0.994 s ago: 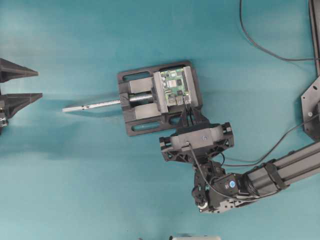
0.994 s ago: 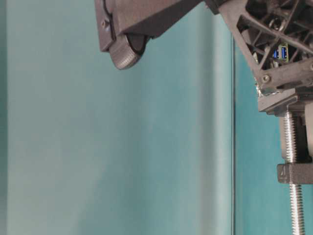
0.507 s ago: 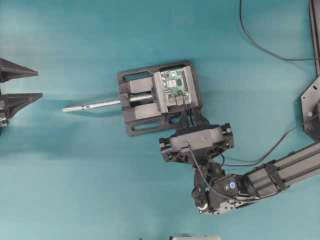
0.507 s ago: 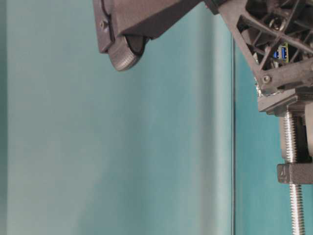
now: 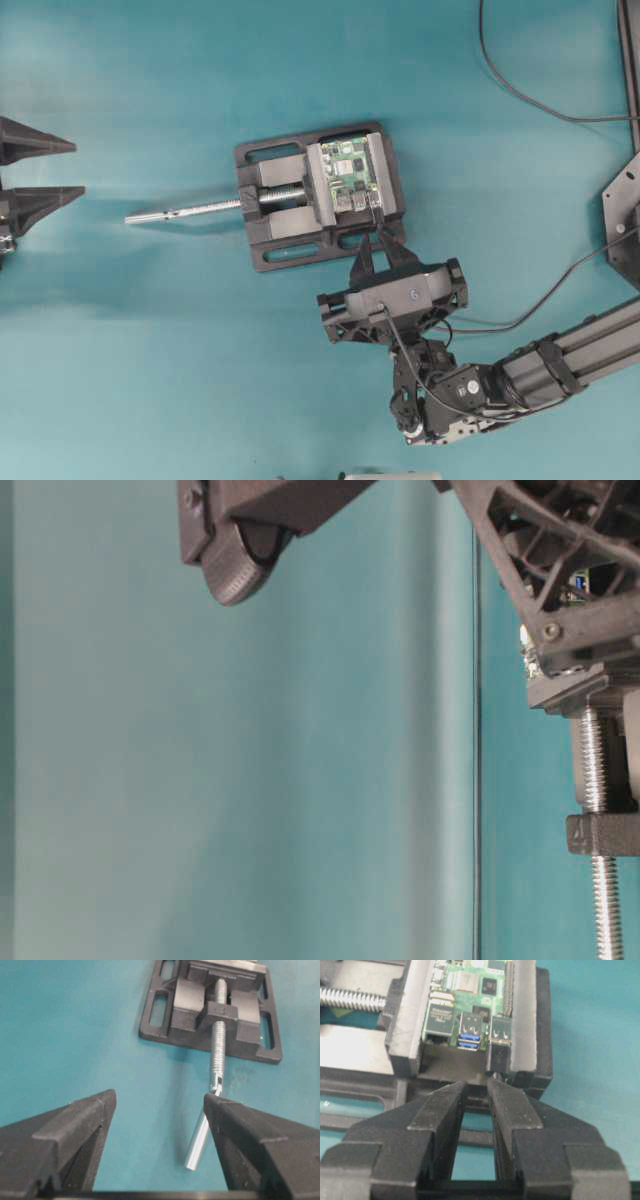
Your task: Insert the USB into the fixed PCB.
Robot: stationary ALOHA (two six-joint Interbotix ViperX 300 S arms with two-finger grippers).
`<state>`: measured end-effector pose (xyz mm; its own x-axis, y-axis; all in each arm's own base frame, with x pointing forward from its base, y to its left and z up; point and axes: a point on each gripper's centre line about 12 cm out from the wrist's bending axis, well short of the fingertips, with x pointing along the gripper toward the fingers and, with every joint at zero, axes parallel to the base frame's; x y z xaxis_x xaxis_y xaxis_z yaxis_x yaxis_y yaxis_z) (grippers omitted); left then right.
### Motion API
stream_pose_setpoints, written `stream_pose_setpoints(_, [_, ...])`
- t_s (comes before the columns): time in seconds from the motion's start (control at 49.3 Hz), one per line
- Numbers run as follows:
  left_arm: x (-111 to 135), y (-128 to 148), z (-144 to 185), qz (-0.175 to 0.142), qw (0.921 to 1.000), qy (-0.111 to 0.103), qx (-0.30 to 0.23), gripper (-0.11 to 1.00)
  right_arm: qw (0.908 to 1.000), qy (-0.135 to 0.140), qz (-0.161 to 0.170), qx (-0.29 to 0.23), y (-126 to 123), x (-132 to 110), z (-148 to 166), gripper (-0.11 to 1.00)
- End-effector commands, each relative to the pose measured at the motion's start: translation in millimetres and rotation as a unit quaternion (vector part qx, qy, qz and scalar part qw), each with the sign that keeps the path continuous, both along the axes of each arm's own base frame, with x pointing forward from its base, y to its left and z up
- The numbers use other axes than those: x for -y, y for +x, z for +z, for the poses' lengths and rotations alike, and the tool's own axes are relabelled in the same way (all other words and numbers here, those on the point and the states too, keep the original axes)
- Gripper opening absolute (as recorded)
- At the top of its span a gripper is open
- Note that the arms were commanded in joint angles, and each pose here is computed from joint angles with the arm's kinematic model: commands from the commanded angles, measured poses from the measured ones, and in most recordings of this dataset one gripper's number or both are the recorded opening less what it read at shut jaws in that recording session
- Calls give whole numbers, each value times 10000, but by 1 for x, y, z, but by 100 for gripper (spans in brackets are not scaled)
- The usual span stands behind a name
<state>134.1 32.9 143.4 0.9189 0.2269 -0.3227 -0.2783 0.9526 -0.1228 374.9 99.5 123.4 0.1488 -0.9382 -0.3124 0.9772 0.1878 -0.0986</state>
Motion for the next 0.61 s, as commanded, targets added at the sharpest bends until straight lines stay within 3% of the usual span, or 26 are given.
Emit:
stream_pose_setpoints(0.0, [0,2,4,-9,10000,12,52,85,9998,64,-10,181,3,-2,13,31])
stream_pose_setpoints(0.284, [0,2,4,-6,10000,5,54,85,9996,193,102,203,2,-1,15,31])
stream_pose_setpoints(0.588, [0,2,4,-9,10000,12,52,85,9969,519,575,147,-22,10,31,36])
